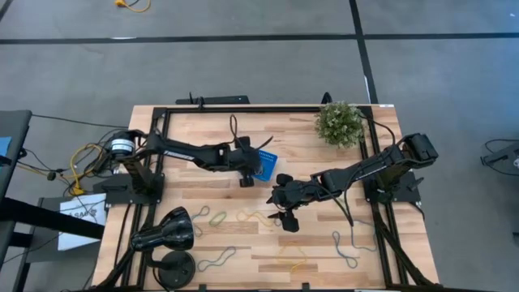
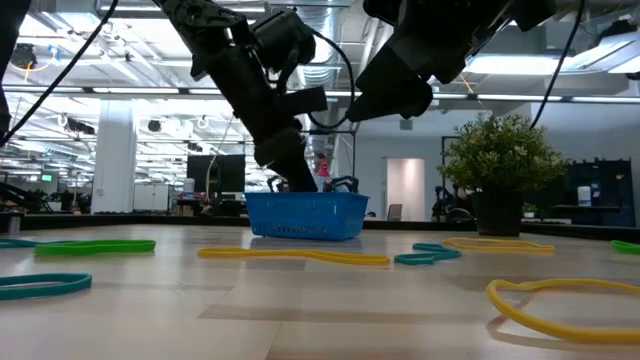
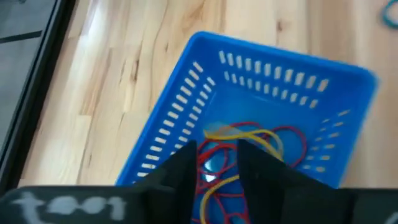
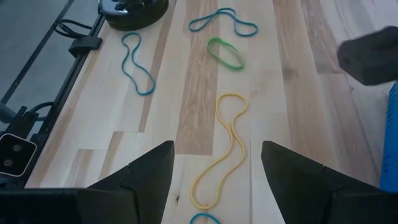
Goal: Pick and place items into bin
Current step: Put the yellow rubber band into the blue bin
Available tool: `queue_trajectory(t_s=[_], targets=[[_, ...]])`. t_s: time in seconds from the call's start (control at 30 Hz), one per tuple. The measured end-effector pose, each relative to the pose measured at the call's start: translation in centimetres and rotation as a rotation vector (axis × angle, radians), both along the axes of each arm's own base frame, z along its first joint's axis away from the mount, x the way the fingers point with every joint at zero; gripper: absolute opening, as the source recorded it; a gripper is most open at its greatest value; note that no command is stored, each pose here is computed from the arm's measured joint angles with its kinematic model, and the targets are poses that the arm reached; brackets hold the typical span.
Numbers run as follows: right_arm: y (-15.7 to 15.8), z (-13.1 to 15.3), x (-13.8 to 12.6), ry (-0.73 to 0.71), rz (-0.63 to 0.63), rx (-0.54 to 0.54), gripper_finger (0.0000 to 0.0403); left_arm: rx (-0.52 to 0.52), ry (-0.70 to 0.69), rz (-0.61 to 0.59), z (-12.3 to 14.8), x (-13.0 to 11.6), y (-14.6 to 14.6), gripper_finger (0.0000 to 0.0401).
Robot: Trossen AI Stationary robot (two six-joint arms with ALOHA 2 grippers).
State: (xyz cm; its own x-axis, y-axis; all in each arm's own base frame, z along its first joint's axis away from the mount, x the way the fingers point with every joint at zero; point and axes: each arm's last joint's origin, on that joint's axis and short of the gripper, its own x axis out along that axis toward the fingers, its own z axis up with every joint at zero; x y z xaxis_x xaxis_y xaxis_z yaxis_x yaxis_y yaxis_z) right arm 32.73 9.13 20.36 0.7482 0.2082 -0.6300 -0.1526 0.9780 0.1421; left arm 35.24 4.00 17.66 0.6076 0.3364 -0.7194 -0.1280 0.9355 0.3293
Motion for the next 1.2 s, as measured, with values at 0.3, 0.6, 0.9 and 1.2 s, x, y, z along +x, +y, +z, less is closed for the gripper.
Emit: queue_trajectory(t_s=[0.3,0.6,0.9,1.2], targets=[[-0.1,-0.3,-0.2,0.038,0.000,-0.010,0.0239,-0.172,0.119,-0.056,6.5,1.3,-3.9,0.0120],[0.2,-2.6,0.3,0.114,-0.017,-0.006,0.0239,-0.183,0.279,-0.143,10.3,0.1,-8.2,0.0098],[0.8,-7.2,2.4,0.225,-0.025,-0.033,0.0239,0.154,0.359,0.070,14.2,-2.5,-10.2,0.0088],[2.5,-8.8,4.4,0.270,0.012,-0.283,0.0239,0.286,0.349,0.265,16.7,-4.9,-10.7,0.0088]])
